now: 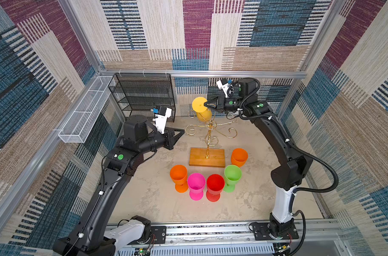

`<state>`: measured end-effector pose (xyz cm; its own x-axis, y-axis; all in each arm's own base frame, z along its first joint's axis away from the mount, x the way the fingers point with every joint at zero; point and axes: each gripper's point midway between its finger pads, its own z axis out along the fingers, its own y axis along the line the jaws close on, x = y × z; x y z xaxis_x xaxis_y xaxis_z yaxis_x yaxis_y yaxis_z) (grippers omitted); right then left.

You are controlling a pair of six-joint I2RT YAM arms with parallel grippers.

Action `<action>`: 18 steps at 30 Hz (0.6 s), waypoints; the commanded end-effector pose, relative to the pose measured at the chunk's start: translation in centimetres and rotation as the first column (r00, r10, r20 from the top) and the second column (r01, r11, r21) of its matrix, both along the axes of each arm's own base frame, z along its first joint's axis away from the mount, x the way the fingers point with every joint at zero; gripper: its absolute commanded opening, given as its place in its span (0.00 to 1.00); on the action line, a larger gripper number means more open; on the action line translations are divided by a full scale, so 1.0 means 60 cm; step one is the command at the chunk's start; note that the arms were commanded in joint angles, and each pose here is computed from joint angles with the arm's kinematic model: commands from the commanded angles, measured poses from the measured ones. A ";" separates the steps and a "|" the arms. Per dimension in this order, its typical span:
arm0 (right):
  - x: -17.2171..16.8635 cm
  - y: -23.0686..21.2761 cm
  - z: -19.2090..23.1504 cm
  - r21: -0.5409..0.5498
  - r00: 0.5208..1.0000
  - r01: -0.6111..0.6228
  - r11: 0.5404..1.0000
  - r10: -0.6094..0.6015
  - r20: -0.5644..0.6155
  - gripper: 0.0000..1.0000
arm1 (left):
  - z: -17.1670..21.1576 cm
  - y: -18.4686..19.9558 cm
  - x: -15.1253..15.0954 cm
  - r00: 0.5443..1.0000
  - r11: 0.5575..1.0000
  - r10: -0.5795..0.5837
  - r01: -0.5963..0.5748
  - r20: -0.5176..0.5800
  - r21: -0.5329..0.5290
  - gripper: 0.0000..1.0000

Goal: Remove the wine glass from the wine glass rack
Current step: 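Lift the yellow glass up off the rack arm with the right gripper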

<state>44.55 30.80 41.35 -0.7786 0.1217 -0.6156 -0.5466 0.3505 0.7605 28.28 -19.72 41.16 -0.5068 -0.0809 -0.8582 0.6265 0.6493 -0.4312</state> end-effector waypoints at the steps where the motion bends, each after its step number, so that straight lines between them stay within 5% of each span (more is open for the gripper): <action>1: 0.011 0.005 0.024 0.027 0.999 -0.002 1.000 0.000 0.049 0.00 | 0.010 0.000 0.000 1.000 1.000 0.001 0.000 0.024 -0.015 0.00; 10: 0.052 -0.007 0.062 0.068 0.992 0.043 0.997 -0.051 0.116 0.00 | 0.012 0.003 -0.007 1.000 1.000 0.001 -0.001 0.031 -0.011 0.00; 18: 0.028 -0.045 0.155 0.150 0.972 0.031 0.988 -0.065 0.226 0.00 | 0.011 0.003 -0.009 0.999 1.000 -0.001 0.001 0.033 -0.008 0.00</action>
